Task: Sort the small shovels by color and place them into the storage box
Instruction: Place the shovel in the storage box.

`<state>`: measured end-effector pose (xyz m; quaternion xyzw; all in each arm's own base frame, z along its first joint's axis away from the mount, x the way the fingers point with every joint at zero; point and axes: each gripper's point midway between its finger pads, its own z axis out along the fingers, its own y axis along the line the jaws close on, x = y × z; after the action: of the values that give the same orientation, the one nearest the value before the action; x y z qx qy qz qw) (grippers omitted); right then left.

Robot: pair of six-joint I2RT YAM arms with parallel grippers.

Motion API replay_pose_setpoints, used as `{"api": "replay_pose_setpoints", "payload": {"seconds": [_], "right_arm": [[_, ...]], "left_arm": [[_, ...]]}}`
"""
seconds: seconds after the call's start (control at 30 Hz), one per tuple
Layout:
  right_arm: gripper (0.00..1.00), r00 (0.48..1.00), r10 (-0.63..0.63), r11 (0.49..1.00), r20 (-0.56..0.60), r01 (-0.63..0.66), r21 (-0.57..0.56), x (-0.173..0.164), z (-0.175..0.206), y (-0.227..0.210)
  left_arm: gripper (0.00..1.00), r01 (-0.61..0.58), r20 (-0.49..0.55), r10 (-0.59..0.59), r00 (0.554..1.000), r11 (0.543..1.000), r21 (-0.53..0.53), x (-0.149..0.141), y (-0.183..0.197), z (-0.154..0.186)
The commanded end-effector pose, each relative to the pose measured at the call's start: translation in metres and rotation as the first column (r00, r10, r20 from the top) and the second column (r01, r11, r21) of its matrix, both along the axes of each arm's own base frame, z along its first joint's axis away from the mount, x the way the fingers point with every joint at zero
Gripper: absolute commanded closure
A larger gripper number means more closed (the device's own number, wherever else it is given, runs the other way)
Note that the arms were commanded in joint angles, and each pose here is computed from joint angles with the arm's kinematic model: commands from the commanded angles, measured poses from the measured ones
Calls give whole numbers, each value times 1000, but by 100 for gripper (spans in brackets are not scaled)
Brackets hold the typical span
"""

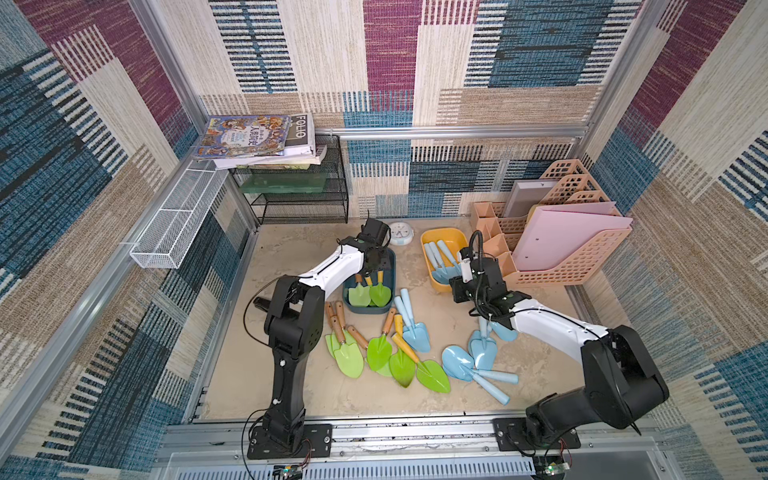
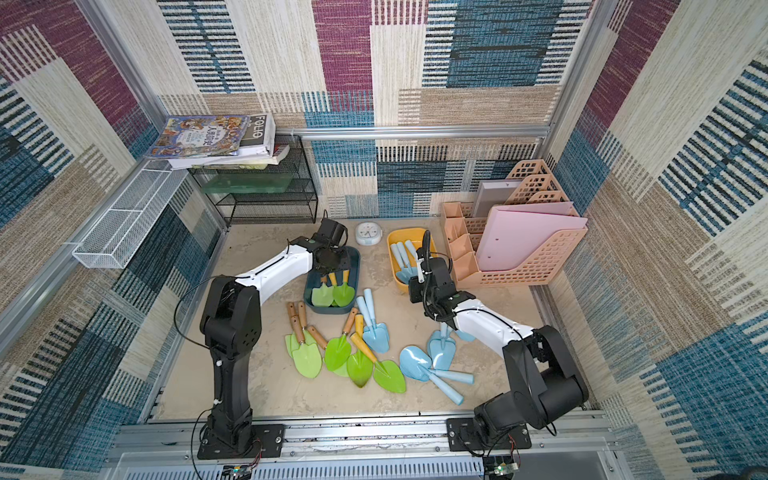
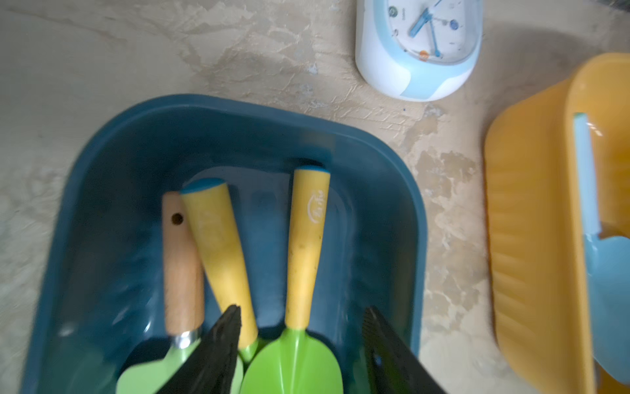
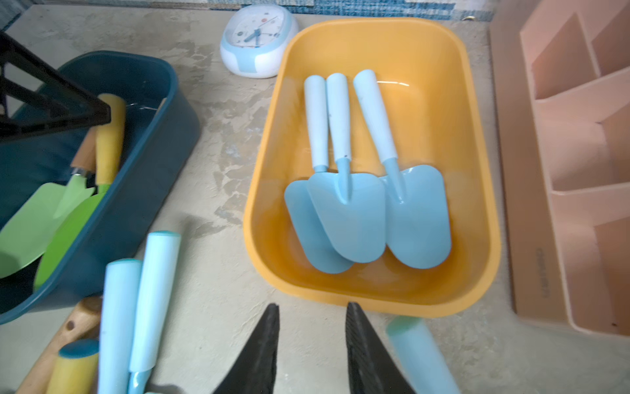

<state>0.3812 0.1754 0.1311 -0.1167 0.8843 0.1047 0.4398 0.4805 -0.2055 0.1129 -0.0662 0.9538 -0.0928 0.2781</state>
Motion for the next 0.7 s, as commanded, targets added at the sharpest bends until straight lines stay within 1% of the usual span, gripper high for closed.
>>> {"api": "replay_pose_setpoints", "payload": {"seconds": [0.0, 0.07, 0.13, 0.23, 0.3, 0.43, 0.67], "right_arm": [[64, 998, 69, 997, -2, -69, 32, -12, 8, 22], [64, 994, 107, 993, -6, -106, 41, -22, 10, 34], [64, 990, 138, 989, -20, -137, 54, -30, 9, 45], [64, 985, 168, 983, -48, -163, 85, -37, 3, 58], [66, 978, 197, 977, -72, -189, 99, -41, -5, 71], [68, 961, 251, 966, -113, -243, 83, -51, -22, 99], [72, 939, 303, 953, -166, -296, 63, -61, -45, 131]], "left_arm": [[41, -13, 80, 14, 997, 1000, -10, -12, 11, 26], [41, -32, 119, 33, 992, 999, -12, -26, 21, 35], [41, -46, 138, 47, 989, 999, -13, -43, 31, 36], [41, -62, 125, 62, 990, 998, 4, -69, 44, 24], [41, -81, 115, 77, 990, 996, 26, -81, 55, 14], [40, -86, 103, 78, 992, 993, 79, -90, 65, 10], [40, -94, 134, 81, 988, 991, 96, -92, 71, 19]]}}
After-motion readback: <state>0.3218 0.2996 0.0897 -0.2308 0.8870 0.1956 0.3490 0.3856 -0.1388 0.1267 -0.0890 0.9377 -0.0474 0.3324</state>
